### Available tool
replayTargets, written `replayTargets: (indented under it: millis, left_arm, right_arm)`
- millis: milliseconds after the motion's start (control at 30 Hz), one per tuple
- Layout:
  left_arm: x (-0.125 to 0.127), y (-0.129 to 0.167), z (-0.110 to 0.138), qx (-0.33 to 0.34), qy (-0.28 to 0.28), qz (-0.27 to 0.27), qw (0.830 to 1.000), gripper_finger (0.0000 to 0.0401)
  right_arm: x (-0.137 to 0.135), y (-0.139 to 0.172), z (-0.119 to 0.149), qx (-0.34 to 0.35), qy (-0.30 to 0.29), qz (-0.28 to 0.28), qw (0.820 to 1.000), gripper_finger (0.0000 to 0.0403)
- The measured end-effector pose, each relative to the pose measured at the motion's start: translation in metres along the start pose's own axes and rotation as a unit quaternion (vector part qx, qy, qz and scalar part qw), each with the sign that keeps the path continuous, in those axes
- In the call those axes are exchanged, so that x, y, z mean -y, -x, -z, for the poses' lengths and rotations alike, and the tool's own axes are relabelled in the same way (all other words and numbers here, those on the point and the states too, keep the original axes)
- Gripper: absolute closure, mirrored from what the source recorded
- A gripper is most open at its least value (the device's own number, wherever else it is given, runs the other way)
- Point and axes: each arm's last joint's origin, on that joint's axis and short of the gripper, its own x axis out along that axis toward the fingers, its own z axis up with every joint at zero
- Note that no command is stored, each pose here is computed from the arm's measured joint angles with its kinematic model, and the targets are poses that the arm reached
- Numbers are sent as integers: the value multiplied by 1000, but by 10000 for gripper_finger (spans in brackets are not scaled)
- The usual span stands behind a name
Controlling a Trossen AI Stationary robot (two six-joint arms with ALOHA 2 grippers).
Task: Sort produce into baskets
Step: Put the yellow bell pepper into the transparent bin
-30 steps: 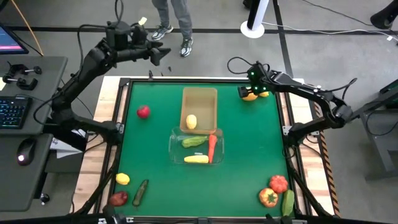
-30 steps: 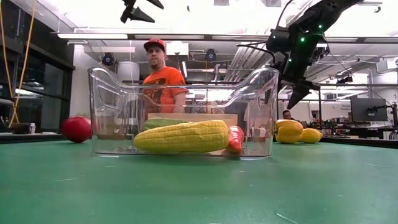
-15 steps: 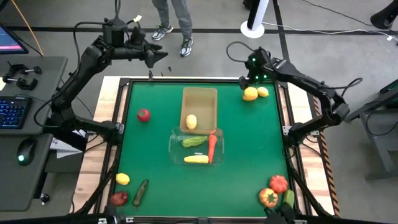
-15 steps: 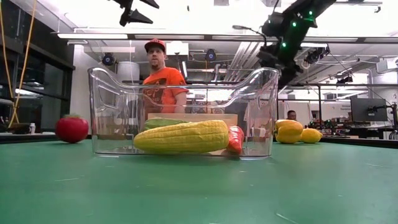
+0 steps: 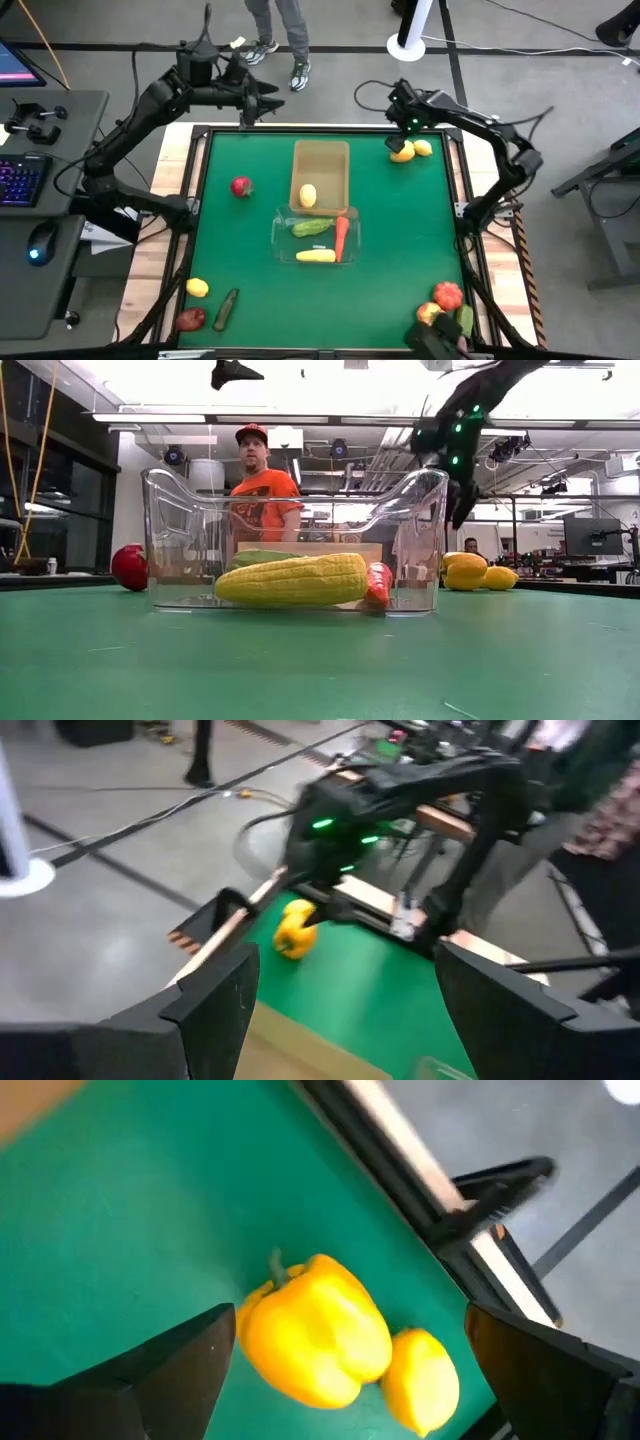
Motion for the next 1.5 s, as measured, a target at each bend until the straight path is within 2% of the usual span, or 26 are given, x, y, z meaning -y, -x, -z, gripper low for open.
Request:
replayTargets:
  millis: [167, 400, 500, 600, 900, 1133, 1233, 1400, 1500]
  left_arm:
    - [17, -7, 2, -8, -3, 33, 999, 112]
    - [24, -9, -1, 11, 0, 47, 999, 112]
    - [24, -8, -2, 18, 0, 47, 999, 112]
    - [22, -8, -3, 22, 0, 38, 999, 112]
    - [20, -8, -2, 21, -8, 14, 1000, 112]
    - [16, -8, -3, 29, -44, -41, 998, 112]
    - [10, -7, -4, 31, -49, -59, 997, 112]
    - [-1, -13, -2, 21, -50, -73, 996, 112]
    - [-8, -17, -2, 18, -51, -80, 995, 112]
  right_arm:
    - [-2, -14, -6, -62, 77, -30, 995, 17]
    - [-7, -23, -4, -119, 152, -62, 979, 17]
    - [-6, -30, -1, -147, 179, -41, 972, 17]
    - [-5, -38, -2, -145, 200, -13, 969, 17]
    - [-9, -71, -2, -166, 207, -26, 964, 17]
    - [-13, -82, -8, -159, 217, 6, 963, 20]
    - [-14, -81, -7, -164, 210, 6, 964, 41]
    - [-16, -67, -7, -139, 178, -21, 974, 121]
    - [-18, -48, -10, -103, 156, -37, 982, 127]
